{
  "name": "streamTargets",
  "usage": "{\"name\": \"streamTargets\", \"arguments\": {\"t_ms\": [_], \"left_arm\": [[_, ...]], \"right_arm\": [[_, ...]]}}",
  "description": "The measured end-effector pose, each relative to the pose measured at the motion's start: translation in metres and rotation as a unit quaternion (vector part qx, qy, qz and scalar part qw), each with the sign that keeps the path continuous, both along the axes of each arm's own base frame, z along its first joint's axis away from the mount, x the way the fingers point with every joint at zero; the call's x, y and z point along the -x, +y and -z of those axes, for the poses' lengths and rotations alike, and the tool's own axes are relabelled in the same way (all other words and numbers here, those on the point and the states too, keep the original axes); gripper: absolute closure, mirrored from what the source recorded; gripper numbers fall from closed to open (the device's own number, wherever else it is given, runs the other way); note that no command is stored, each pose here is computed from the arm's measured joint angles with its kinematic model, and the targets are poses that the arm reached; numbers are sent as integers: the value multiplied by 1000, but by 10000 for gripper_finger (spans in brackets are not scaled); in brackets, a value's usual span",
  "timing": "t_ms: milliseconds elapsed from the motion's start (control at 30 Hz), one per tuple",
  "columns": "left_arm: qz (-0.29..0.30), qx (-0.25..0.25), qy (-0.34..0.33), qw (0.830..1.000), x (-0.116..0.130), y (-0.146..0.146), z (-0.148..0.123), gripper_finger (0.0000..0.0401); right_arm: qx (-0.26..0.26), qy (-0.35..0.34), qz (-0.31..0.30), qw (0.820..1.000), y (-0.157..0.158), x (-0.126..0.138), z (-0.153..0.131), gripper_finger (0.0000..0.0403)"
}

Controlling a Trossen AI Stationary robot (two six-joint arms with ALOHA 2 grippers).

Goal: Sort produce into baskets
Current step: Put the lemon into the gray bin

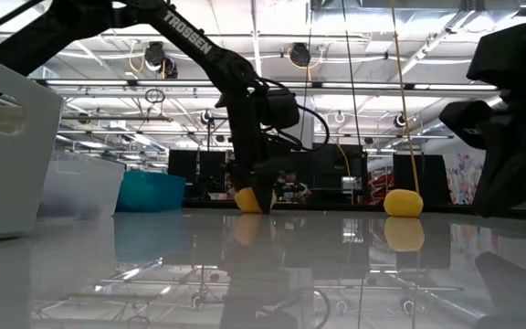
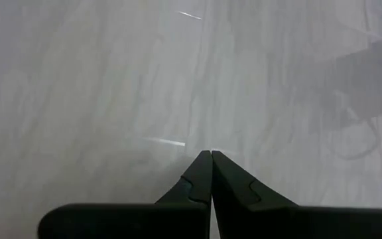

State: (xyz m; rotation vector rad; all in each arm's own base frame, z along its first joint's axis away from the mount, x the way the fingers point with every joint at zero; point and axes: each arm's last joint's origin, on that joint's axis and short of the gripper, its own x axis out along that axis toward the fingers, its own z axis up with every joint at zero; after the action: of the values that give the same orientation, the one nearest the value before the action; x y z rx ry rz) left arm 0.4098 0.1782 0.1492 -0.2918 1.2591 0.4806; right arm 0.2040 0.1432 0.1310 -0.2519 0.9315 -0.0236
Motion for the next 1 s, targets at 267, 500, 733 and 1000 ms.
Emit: {"name": "streamTargets", "arguments": {"t_ms": [267, 500, 733, 1000], "left_arm": [[-8, 6, 3, 1000, 0, -4, 0, 152], [-2, 12, -1, 1000, -2, -8, 0, 191], [22, 48, -37, 998, -16, -28, -36, 191], [84, 44, -100, 990, -11, -84, -119, 192]], "right_arm": [[20, 5, -5, 1000, -9, -6, 0, 403], [11, 3, 12, 1000, -11, -7, 0, 403], [-11, 0, 17, 1000, -9, -8, 0, 403], [-11, -11, 6, 1000, -9, -9, -28, 403]]}}
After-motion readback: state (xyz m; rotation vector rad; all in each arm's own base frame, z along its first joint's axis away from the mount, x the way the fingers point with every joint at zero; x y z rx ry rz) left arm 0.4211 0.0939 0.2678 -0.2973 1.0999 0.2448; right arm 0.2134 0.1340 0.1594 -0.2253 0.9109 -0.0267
